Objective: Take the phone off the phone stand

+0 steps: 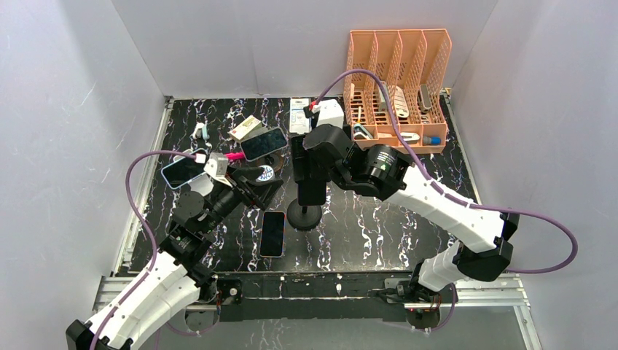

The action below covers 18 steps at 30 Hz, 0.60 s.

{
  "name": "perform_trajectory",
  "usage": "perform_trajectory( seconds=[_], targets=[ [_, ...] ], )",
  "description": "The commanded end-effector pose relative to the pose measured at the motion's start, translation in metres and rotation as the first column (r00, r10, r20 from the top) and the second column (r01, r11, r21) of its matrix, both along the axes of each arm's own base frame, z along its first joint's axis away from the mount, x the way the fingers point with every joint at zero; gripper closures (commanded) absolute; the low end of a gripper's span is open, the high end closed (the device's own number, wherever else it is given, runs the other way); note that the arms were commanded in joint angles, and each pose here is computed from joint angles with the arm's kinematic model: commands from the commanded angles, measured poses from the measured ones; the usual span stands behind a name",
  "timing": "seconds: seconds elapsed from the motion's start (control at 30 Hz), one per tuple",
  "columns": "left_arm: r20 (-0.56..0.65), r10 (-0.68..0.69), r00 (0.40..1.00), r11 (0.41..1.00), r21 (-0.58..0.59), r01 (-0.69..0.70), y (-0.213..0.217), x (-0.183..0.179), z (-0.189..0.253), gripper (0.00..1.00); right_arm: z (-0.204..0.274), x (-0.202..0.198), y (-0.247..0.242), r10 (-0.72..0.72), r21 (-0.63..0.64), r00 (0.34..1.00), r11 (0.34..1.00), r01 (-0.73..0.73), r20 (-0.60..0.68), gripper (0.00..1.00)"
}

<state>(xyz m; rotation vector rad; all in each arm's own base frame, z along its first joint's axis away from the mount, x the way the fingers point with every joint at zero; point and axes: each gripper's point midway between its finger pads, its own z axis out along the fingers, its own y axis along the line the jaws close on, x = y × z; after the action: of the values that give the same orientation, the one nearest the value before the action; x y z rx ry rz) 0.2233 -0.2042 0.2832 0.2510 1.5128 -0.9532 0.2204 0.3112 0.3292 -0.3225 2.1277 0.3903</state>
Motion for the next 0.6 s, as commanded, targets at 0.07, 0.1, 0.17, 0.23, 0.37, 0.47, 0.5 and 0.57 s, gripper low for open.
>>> perform_trajectory(
  seconds=[0.07, 0.1, 0.17, 0.23, 0.37, 0.47, 0.5, 0.57],
  targets=[
    [0.063, -0.003, 0.998, 1.0, -0.009, 0.004, 0.003, -0.005, 0.014, 0.2, 0.007, 0.01, 0.005, -0.043, 0.031, 0.998, 0.999, 0.042, 0.044, 0.01],
    [0.065, -0.004, 0.998, 1.0, -0.01, 0.004, 0.003, -0.005, 0.015, 0.2, 0.005, 0.011, 0.006, -0.044, 0.026, 0.998, 0.999, 0.043, 0.044, 0.01],
    [0.069, -0.004, 0.998, 1.0, -0.01, 0.005, 0.004, -0.006, 0.016, 0.2, 0.003, 0.012, 0.008, -0.044, 0.013, 0.998, 0.999, 0.043, 0.043, 0.01],
    [0.072, -0.009, 0.997, 1.0, -0.011, 0.01, 0.004, -0.007, 0.017, 0.2, 0.0, 0.014, 0.009, -0.046, 0.001, 0.998, 0.999, 0.046, 0.041, 0.01],
    [0.08, -0.018, 0.997, 1.0, -0.01, 0.019, 0.003, -0.009, 0.018, 0.2, -0.005, 0.015, 0.008, -0.059, -0.016, 0.998, 0.998, 0.06, 0.036, 0.01],
    [0.086, -0.021, 0.996, 1.0, -0.012, 0.022, 0.004, -0.011, 0.02, 0.2, -0.006, 0.016, 0.006, -0.066, -0.02, 0.997, 0.998, 0.066, 0.038, 0.03],
    [0.088, -0.024, 0.996, 1.0, -0.013, 0.025, 0.003, -0.011, 0.02, 0.2, -0.007, 0.016, 0.006, -0.066, -0.023, 0.997, 0.997, 0.067, 0.039, 0.04],
    [0.091, -0.03, 0.995, 0.999, -0.011, 0.032, 0.003, -0.012, 0.02, 0.2, -0.009, 0.016, 0.006, -0.069, -0.026, 0.997, 0.997, 0.07, 0.039, 0.06]
  ],
)
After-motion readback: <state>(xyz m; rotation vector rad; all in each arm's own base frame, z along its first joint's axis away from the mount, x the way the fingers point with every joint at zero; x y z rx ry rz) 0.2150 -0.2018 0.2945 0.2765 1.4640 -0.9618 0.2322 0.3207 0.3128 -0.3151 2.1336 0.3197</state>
